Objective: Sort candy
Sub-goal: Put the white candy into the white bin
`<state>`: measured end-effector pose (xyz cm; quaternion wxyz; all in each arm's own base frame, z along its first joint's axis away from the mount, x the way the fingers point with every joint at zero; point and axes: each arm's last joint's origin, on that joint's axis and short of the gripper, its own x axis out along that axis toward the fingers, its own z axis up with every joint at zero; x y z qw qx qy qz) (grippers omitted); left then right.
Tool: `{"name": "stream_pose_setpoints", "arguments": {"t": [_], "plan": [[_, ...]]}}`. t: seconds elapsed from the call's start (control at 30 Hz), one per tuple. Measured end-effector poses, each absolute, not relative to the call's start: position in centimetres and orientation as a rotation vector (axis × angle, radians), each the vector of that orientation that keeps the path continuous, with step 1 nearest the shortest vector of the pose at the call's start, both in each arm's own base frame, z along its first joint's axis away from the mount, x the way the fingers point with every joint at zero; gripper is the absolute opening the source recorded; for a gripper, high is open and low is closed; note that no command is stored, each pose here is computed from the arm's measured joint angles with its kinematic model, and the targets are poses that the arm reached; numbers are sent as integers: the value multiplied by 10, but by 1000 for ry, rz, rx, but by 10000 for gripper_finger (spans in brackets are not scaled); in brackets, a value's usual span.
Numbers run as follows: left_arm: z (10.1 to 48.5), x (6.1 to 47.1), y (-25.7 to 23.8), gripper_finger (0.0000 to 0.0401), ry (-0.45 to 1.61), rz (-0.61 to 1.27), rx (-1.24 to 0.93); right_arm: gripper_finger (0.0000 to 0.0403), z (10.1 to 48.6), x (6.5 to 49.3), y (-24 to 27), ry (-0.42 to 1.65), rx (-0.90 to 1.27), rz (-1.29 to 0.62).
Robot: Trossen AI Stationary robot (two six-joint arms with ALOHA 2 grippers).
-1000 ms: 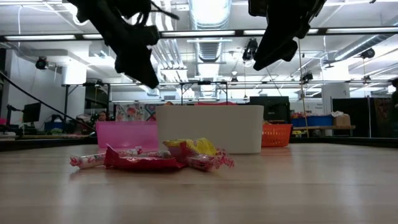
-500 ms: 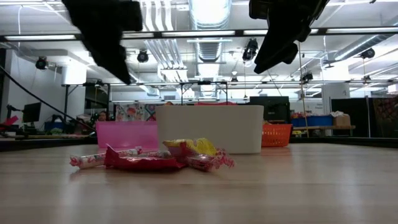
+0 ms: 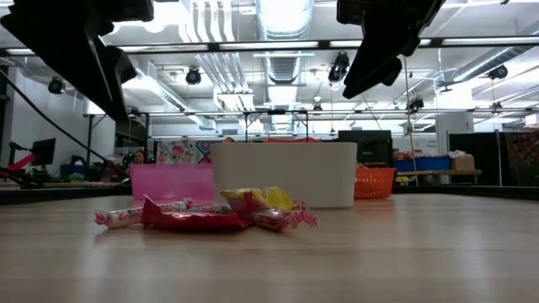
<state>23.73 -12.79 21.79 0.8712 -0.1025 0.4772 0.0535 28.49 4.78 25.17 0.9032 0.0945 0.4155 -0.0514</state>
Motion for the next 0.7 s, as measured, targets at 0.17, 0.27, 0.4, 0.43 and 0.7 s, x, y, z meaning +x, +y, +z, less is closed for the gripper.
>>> {"name": "stream_pose_setpoints", "arguments": {"t": [0.17,0.27,0.4,0.43,0.7], "plan": [[200,246,-142,183,1005,132,-247,160,252,285,49,866,221,-88],[187,250,-152,186,998,126,-227,160,252,285,49,870,218,-67],[178,258,-157,186,955,149,-218,160,252,284,50,871,200,-56],[176,259,-157,186,954,158,-218,160,252,284,50,871,200,-56],[156,269,-163,186,937,186,-207,160,251,283,56,877,183,-27]]}}
